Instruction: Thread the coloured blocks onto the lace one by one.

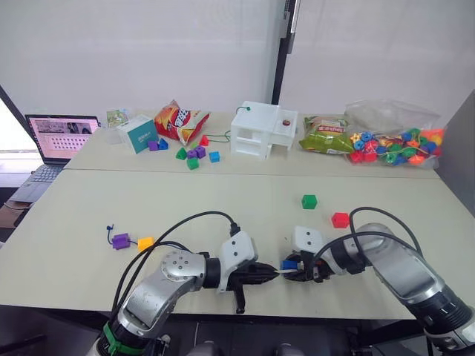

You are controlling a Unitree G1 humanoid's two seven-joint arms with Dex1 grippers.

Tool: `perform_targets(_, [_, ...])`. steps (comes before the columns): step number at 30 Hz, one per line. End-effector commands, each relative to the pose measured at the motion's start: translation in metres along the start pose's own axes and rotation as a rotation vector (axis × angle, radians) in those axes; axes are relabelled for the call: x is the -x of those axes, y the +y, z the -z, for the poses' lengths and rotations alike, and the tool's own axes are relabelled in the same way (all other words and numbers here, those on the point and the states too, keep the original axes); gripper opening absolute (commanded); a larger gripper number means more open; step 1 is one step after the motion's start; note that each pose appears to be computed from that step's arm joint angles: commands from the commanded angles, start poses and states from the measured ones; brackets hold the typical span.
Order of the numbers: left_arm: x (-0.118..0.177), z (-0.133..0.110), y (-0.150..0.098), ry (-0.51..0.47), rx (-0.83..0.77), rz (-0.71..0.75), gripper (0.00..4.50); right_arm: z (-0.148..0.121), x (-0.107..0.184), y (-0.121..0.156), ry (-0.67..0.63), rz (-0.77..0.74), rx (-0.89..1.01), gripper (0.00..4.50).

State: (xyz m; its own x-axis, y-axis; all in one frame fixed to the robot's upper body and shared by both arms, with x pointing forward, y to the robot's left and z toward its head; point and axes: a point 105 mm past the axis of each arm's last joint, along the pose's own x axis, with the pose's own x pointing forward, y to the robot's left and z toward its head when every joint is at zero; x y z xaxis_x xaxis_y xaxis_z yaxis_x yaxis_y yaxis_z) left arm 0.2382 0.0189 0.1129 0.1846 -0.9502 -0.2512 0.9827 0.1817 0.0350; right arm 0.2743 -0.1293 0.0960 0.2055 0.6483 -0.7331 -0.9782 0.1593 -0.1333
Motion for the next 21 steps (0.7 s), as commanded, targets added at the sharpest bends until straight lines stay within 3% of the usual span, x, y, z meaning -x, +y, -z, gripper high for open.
perform_targets(1, [0.002,-0.003,-0.001,0.007,-0.02,-0.01,0.0,0.004,-0.001,-0.002,0.02,0.012,-0.02,1.3])
perform_targets(6, [0.011,0.008,0.01,0.093,-0.01,-0.062,0.0,0.007,0.002,-0.003,0.032,0.017,-0.022,1.3])
perform_targets(21, [0.002,0.004,0.01,0.1,0.012,-0.081,0.0,0.007,0.003,0.003,0.029,-0.001,-0.017,1.3])
